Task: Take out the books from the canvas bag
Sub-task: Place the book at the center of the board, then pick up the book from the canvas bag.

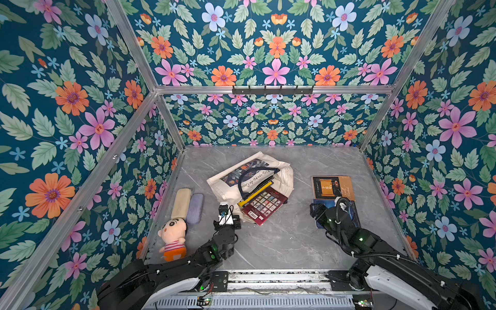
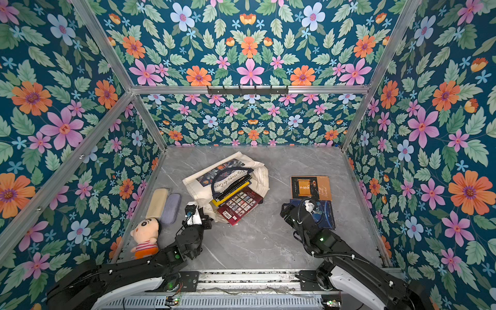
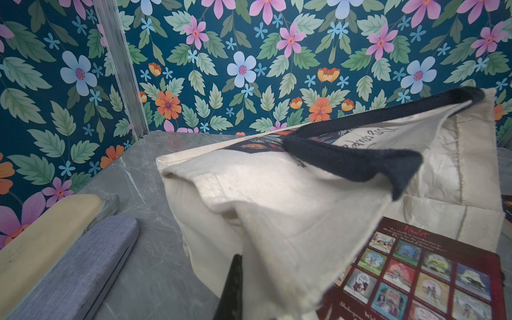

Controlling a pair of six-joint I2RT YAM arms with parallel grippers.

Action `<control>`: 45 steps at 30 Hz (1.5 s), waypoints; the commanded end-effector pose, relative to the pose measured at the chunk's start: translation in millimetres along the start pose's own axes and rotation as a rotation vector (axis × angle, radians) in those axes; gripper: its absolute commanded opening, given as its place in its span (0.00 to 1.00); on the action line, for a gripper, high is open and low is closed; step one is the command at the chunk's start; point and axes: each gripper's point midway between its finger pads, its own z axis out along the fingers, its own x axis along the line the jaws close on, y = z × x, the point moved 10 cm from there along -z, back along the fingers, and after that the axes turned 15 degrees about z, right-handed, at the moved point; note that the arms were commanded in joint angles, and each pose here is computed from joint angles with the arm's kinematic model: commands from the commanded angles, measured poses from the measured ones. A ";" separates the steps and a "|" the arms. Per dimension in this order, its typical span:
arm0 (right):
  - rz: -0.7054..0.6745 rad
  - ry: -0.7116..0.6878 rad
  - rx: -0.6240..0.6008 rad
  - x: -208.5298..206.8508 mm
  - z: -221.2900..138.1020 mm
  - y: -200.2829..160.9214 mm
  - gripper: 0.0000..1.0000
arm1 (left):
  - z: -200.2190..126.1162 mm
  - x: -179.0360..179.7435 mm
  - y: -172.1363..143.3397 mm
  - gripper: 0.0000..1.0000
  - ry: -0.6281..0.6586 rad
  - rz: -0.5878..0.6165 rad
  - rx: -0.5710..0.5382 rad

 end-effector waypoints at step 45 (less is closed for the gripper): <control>-0.005 0.126 0.354 73.8 136.7 -117.2 0.29 | 1.0 -1.2 2.3 0.00 0.001 -0.011 -0.008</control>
